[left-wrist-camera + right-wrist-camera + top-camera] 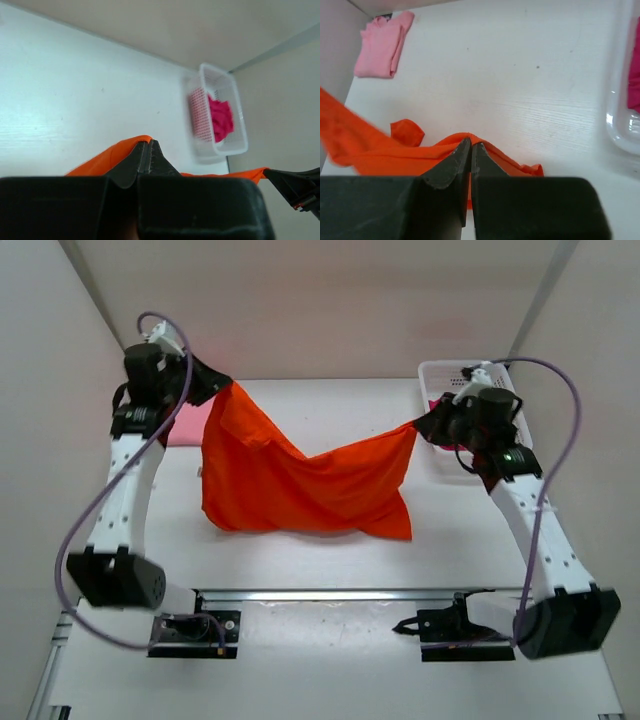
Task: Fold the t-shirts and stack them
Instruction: Flatten out the tshirt
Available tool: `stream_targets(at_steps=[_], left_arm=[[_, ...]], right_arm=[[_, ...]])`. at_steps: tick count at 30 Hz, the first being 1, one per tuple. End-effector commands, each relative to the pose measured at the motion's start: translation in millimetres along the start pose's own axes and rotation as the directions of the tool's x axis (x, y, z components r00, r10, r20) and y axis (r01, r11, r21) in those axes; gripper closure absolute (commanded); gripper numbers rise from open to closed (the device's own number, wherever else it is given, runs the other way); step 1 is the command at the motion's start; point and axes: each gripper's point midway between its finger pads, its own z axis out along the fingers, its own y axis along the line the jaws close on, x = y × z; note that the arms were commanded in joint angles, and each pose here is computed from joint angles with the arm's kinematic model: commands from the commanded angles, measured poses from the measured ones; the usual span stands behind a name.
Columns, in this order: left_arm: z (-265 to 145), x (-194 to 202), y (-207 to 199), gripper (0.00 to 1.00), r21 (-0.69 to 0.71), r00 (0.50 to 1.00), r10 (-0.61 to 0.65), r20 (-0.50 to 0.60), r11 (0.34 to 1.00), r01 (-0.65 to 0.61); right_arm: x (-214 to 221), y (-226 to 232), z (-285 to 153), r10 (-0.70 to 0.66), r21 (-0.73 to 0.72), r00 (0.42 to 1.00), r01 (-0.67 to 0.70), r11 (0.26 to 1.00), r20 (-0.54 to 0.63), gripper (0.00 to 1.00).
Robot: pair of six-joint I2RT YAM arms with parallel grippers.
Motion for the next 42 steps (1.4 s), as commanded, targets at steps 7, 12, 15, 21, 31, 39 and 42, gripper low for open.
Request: stream_targets(at_steps=[7,12,15,21,31,39,42], left_arm=[[-10.6,-119.0,-76.8,1.00,0.151,0.982,0.068,0.178,0.984,-0.095],[-42.4,-118.2,-74.9,1.00,0.208,0.979,0.041,0.197,0.975,-0.083],[-42.2,-80.9,-61.2,1.00,0.190,0.988,0.055,0.144,0.978,-0.082],[-24.5,62.7,24.6,1.00,0.059,0.997,0.004,-0.081,0.998,0.000],[-79.5,176.4,111.3,1.00,-0.153,0.976,0.023,-0.216,0.987,-0.057],[-110.4,73.8,-2.4,1.00,0.074,0.992,0.114,0.059,0.990,-0.118],[-123.7,36.0,-30.2,1.00,0.101,0.984,0.132,0.117,0.984,-0.144]], right_arm=[[-129.7,47.2,-1.0,-0.151,-0.022,0.969,0.159,0.987,0.195,1.00],[-137.3,34.2,-13.2,-0.159,0.002,0.968,0.162,0.987,0.192,1.00],[-106.7,14.1,-7.0,-0.136,0.015,0.982,0.135,0.991,0.133,1.00],[11.4,-32.5,15.0,-0.017,0.040,0.996,0.021,0.999,-0.086,1.00],[142.3,-49.6,-31.3,0.106,0.086,0.962,-0.087,0.992,-0.251,1.00],[38.9,-18.7,-80.8,-0.002,0.079,1.000,0.001,0.997,0.010,0.99],[7.8,-4.0,-92.2,-0.029,0.044,0.998,0.027,0.999,0.049,1.00]])
